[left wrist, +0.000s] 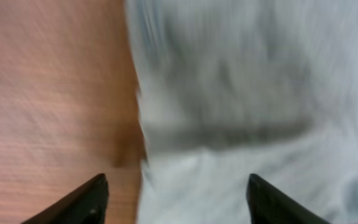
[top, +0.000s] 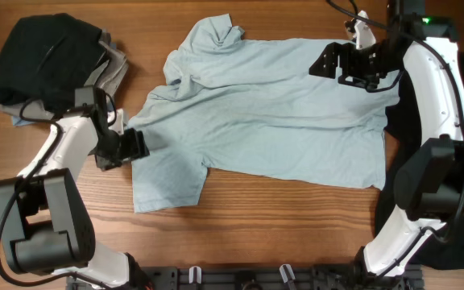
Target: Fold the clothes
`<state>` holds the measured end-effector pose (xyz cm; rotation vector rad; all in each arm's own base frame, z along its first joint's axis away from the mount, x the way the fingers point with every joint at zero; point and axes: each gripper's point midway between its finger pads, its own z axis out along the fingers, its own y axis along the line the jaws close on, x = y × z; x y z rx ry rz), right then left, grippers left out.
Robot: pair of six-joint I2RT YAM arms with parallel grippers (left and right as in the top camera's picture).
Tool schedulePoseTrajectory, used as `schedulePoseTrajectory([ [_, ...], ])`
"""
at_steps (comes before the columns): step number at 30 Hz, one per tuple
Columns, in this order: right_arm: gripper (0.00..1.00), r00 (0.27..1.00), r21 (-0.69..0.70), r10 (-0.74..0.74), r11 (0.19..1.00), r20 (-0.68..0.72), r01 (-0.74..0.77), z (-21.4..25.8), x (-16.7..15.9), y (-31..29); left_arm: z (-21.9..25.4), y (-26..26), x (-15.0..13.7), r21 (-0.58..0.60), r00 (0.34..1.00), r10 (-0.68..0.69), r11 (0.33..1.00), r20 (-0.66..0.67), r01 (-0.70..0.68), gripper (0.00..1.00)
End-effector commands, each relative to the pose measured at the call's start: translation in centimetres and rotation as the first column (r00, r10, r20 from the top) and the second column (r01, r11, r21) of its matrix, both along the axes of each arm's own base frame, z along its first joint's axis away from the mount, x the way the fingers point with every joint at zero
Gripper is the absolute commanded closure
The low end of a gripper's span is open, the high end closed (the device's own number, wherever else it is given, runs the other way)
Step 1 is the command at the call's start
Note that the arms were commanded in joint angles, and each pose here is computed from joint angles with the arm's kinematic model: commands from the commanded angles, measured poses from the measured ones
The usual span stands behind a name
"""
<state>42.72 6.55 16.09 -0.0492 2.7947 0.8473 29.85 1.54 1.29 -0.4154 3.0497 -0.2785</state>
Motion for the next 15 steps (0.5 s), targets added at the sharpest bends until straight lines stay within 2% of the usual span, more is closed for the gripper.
schedulePoseTrajectory([
  [1, 0.00, 1.000, -0.005, -0.009, 1.000, 0.018, 0.009, 1.0, -0.2, -0.1, -0.5, 1.1, 1.6, 0.044, 0.998, 0.052, 0.998, 0.044, -0.054, 0.27],
  [4, 0.01, 1.000, -0.006, -0.009, 1.000, 0.019, 0.009, 1.0, -0.2, -0.1, -2.2, 0.5, 1.5, 0.019, 0.998, 0.058, 0.998, 0.020, -0.059, 0.34],
  [5, 0.01, 1.000, -0.006, -0.009, 1.000, 0.019, 0.009, 1.0, -0.2, -0.1, -3.0, -0.1, 1.0, -0.011, 0.998, 0.054, 0.998, -0.010, -0.054, 0.45],
  [8, 0.01, 1.000, -0.006, -0.009, 1.000, 0.019, 0.009, 1.0, -0.2, -0.1, -3.8, -1.2, 0.0, -0.064, 0.997, 0.046, 0.997, -0.066, -0.051, 0.69],
  [10, 0.01, 1.000, -0.005, -0.009, 1.000, 0.018, 0.009, 1.0, -0.2, -0.1, -3.8, -1.5, -0.9, -0.066, 0.994, 0.041, 0.997, -0.105, -0.048, 0.92],
  [11, 0.01, 1.000, -0.005, -0.009, 1.000, 0.018, 0.009, 1.0, -0.2, -0.1, -3.6, -1.6, -1.7, -0.069, 0.990, 0.042, 0.996, -0.134, -0.052, 0.96],
  [13, 0.01, 1.000, -0.005, -0.009, 1.000, 0.018, 0.009, 1.0, -0.2, -0.1, -2.9, -1.0, -3.1, -0.057, 0.980, 0.064, 0.995, -0.190, -0.076, 0.96],
  [15, 0.01, 1.000, -0.006, -0.009, 1.000, 0.019, 0.009, 1.0, -0.2, -0.1, -2.2, 0.6, -4.3, 0.009, 0.960, 0.144, 0.989, -0.239, -0.146, 0.96],
])
